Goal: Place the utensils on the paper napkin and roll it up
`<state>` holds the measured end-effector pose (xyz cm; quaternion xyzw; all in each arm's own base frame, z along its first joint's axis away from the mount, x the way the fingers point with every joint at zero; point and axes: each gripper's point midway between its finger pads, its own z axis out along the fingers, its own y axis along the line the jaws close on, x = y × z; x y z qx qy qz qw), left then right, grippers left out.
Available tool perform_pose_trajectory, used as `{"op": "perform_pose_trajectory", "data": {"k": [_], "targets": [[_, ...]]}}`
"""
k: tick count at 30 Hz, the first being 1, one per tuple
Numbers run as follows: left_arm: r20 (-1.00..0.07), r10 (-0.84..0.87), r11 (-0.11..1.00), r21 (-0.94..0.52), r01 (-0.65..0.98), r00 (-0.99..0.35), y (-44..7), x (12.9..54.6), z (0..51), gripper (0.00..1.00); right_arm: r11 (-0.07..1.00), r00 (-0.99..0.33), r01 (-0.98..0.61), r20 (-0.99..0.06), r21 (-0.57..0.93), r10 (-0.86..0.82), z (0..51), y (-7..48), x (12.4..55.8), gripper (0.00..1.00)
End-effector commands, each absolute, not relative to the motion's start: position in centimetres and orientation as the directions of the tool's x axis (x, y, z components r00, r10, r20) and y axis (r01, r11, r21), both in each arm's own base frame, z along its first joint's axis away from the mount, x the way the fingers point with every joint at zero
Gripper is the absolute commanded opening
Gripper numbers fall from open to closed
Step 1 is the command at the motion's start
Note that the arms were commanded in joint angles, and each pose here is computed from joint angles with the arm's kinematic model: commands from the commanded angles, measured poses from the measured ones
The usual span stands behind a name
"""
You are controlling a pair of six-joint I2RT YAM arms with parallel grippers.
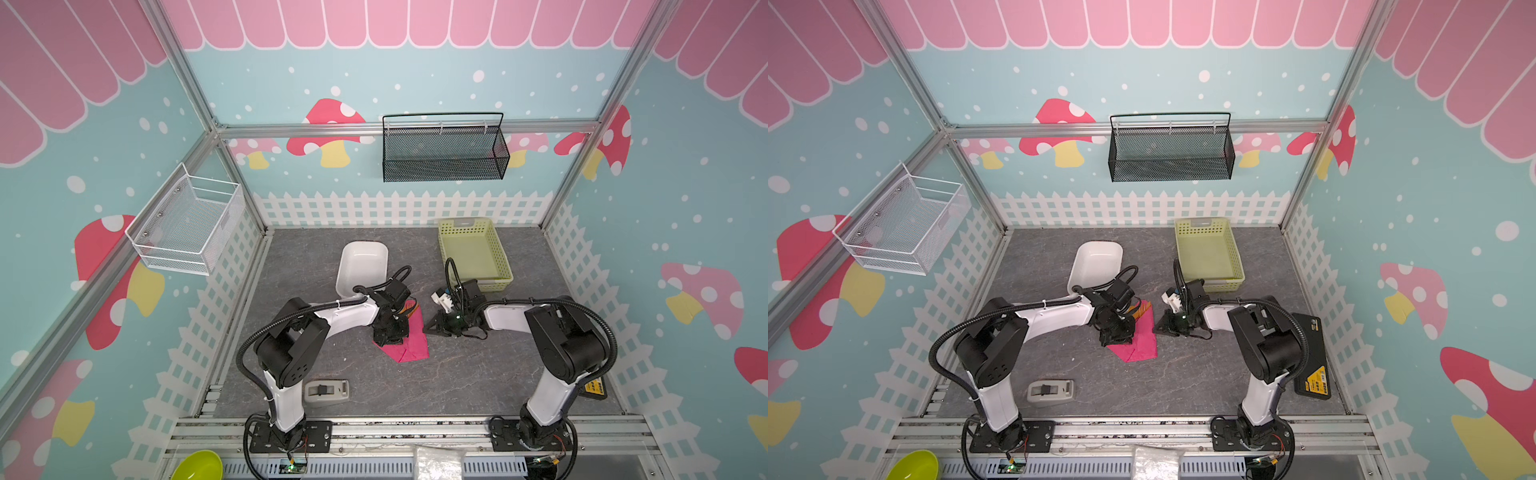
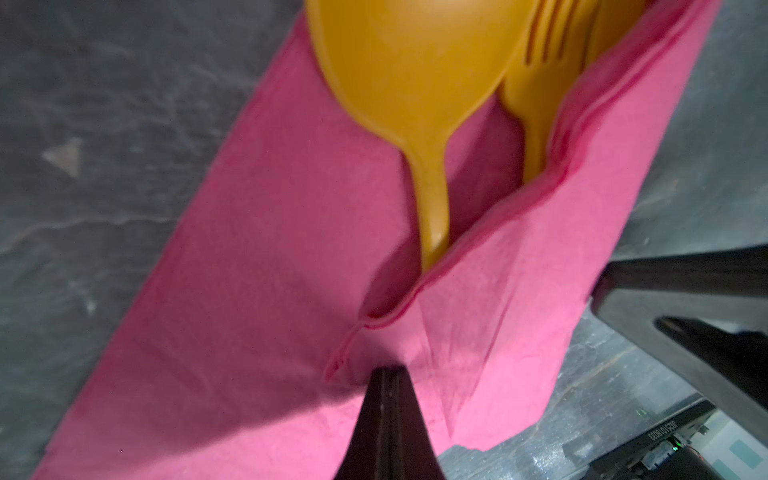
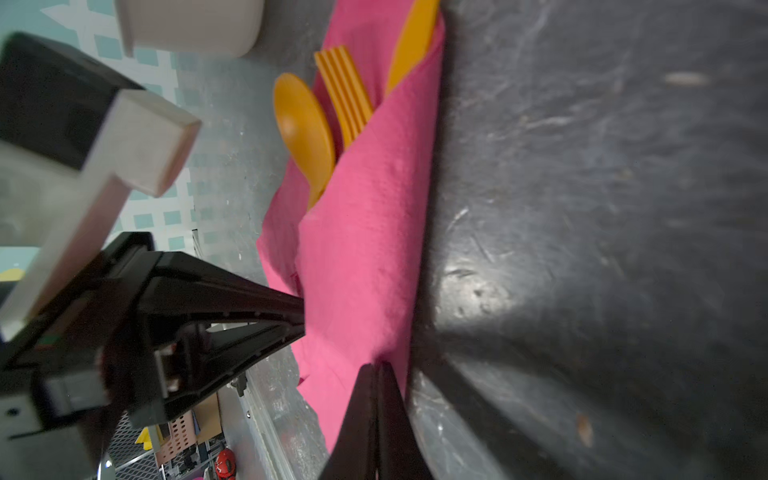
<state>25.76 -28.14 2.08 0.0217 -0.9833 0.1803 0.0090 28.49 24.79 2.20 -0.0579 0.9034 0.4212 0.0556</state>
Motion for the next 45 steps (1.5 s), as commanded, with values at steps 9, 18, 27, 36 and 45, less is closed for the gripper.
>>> {"op": "perform_pose_trajectory", "data": {"k": [9, 18, 27, 36, 45], "targets": [[0.032, -0.029, 0.944, -0.327, -0.038, -0.999, -27.7, 25.6, 1.6, 0.02, 0.669, -0.979, -0.186, -0.196, 0.719, -0.062, 3.2, 24.2, 29.6, 0.05], [0.032, -0.028, 0.943, -0.329, -0.037, -0.999, -27.8, 25.6, 1.7, 0.02, 0.607, -0.975, -0.211, -0.205, 0.766, -0.081, 3.7, 25.7, 30.9, 0.05], [0.031, -0.030, 0.944, -0.327, -0.038, -0.999, -27.7, 25.6, 1.6, 0.02, 0.721, -0.987, -0.148, -0.146, 0.677, -0.066, -0.4, 23.2, 30.9, 0.04], [0.035, -0.029, 0.946, -0.323, -0.038, -0.999, -27.6, 25.5, 1.5, 0.01, 0.667, -0.964, -0.230, -0.261, 0.709, -0.056, 4.3, 24.6, 33.8, 0.04], [0.034, -0.030, 0.945, -0.323, -0.040, -0.999, -27.6, 25.5, 1.5, 0.01, 0.660, -0.971, -0.214, -0.228, 0.720, -0.066, 2.4, 25.2, 35.4, 0.04]]}}
